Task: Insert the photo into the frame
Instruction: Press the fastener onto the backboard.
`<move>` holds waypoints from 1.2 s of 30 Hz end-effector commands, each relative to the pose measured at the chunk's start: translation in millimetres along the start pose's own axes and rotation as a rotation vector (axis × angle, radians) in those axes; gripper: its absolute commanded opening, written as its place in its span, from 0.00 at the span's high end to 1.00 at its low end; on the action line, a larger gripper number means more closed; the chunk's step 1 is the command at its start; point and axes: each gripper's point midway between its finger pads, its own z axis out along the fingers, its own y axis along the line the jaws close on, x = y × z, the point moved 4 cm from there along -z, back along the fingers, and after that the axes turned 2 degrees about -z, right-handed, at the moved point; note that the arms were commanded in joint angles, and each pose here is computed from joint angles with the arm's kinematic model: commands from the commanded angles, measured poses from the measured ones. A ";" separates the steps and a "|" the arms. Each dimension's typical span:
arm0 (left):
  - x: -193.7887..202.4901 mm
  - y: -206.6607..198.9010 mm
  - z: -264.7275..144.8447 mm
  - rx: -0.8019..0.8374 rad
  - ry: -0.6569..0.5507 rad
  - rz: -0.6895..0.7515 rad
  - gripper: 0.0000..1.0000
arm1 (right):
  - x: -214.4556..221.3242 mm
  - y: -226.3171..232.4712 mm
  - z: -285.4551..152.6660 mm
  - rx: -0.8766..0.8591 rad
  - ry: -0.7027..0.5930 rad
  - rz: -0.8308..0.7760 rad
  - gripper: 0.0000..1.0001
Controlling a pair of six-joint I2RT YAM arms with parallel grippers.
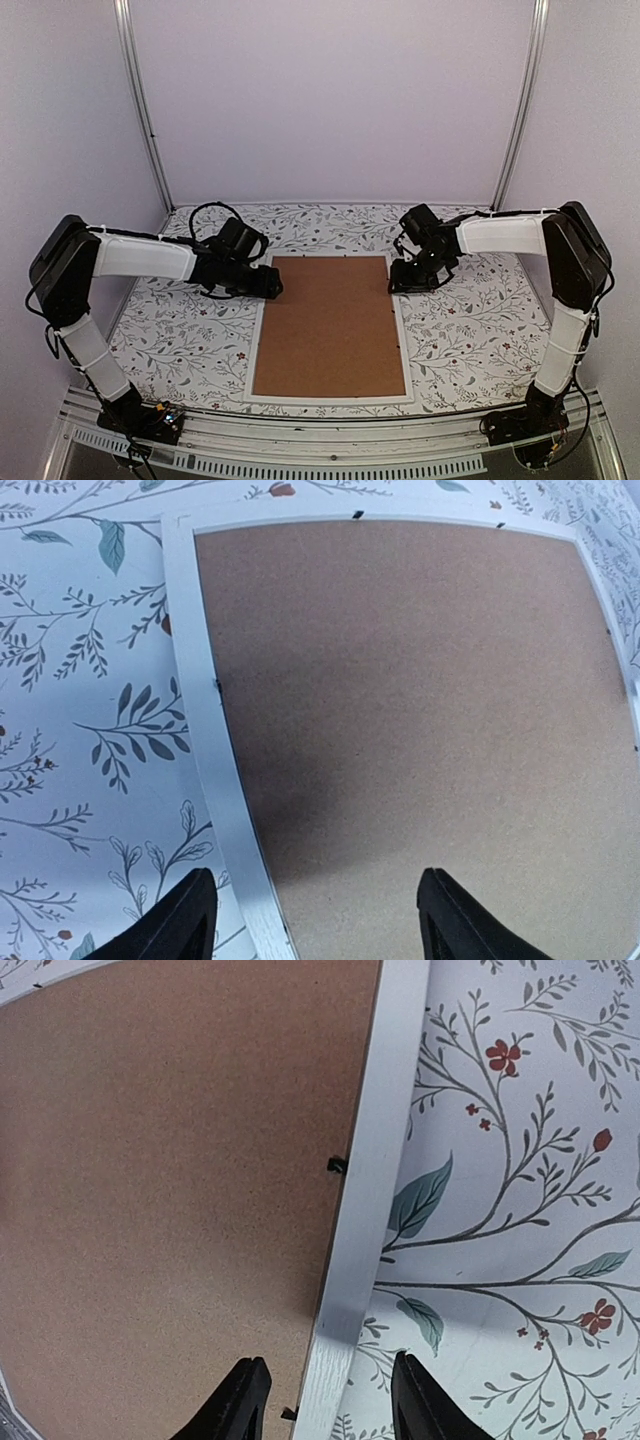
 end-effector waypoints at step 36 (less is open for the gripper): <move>-56.2 65.4 44.7 -0.281 0.075 0.023 0.38 | 20.1 -3.3 20.9 -0.032 0.025 0.037 0.85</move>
